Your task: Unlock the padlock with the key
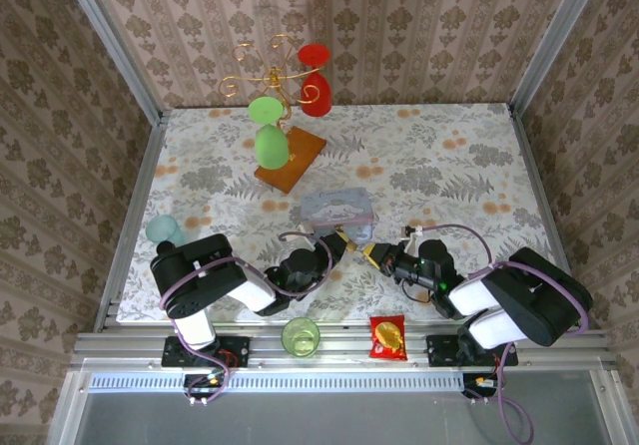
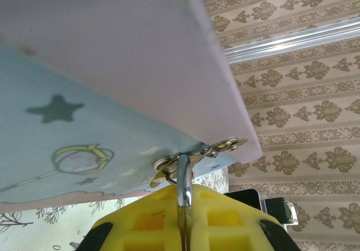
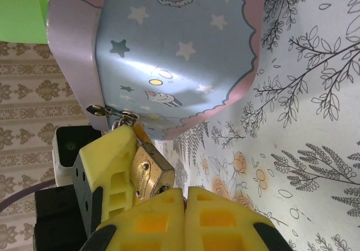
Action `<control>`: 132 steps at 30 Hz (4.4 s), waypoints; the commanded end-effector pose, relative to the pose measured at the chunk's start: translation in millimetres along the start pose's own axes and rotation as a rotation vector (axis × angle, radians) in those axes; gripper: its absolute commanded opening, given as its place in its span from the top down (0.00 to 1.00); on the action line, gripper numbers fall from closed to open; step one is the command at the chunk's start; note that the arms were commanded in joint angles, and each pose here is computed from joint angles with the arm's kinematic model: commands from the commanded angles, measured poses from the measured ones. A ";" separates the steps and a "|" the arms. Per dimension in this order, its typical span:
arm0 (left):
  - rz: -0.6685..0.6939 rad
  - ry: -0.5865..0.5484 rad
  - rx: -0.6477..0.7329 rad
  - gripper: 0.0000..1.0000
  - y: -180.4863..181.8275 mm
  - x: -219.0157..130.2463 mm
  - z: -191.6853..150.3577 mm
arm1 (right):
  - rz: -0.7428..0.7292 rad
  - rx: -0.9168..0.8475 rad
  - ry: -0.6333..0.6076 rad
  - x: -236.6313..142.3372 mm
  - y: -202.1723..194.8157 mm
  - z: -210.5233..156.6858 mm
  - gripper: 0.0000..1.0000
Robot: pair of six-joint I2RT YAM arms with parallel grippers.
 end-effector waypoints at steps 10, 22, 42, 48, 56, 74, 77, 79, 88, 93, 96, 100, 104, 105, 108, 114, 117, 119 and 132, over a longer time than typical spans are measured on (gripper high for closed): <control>-0.123 0.073 -0.078 1.00 -30.2 6.7 -21.6 | -0.065 0.081 -0.246 -6.1 8.9 -10.1 1.00; -0.134 0.131 -0.088 1.00 -34.2 11.7 -35.6 | -0.014 -0.049 -0.146 8.1 38.4 -12.2 1.00; -0.011 0.187 -0.018 0.68 12.4 16.3 -52.4 | -0.135 -0.076 -0.114 16.2 18.7 -27.5 1.00; -0.011 0.176 0.009 0.73 11.9 14.8 -48.2 | -0.217 -0.102 -0.092 14.5 5.8 -36.9 1.00; 0.002 0.127 0.025 0.53 15.0 5.7 -31.3 | -0.226 -0.126 -0.103 15.6 5.6 -35.2 1.00; 0.047 0.043 0.086 0.70 29.1 -2.4 -14.9 | -0.226 -0.118 -0.098 21.7 3.3 -37.3 1.00; 0.040 0.051 0.089 0.84 27.0 -0.1 -15.4 | -0.223 -0.152 -0.077 23.6 6.9 -38.6 1.00; 0.040 0.054 0.084 0.87 27.3 -0.1 -15.4 | -0.218 -0.185 -0.057 24.3 9.8 -40.1 1.00; 0.015 0.068 0.068 0.92 18.4 -2.0 -16.4 | -0.206 -0.350 -0.003 15.1 19.3 -41.6 0.83; 0.016 0.058 0.086 0.93 18.7 -6.0 -13.7 | -0.366 -0.462 0.013 -4.1 10.5 -29.3 0.59; 0.024 0.063 0.084 0.94 21.6 -6.9 -14.3 | -0.475 -0.640 0.063 -20.3 14.7 -22.0 0.52; 0.024 0.074 0.079 0.95 21.6 -7.1 -16.7 | -0.559 -0.880 0.147 -32.9 17.2 -17.9 0.53; 0.016 0.085 0.072 0.96 19.1 -6.5 -18.7 | -0.557 -1.003 0.251 -26.1 17.6 -22.9 0.57; 0.014 0.086 0.070 0.96 18.2 -6.6 -19.1 | -0.548 -1.024 0.270 -22.1 19.7 -24.3 0.59; 0.006 0.088 0.070 0.96 15.9 -6.8 -20.3 | -0.529 -1.086 0.297 -8.6 23.9 -27.3 0.61; 0.000 0.096 0.067 0.96 13.7 -6.5 -22.7 | -0.550 -1.192 0.220 11.9 26.4 -26.7 0.60; -0.003 0.100 0.062 0.96 12.6 -6.2 -24.3 | -0.536 -1.262 0.214 20.6 26.9 -32.9 0.59; -0.005 0.104 0.066 0.96 11.6 -6.4 -24.8 | -0.542 -1.306 0.226 25.9 27.4 -37.1 0.60; 0.000 0.104 0.053 0.96 13.6 -6.2 -24.5 | -0.576 -1.462 0.233 41.3 17.9 -47.6 0.67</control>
Point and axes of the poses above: each hand's point on the last joint's axis, 136 mm out from that joint toward the fingers, its own x axis out along the fingers, its own y axis along the line the jaws close on, z = x × y, the point moved 6 cm from there along -x, back along the fingers, and after that the axes turned 7 degrees about -x, right-handed, at the moved point
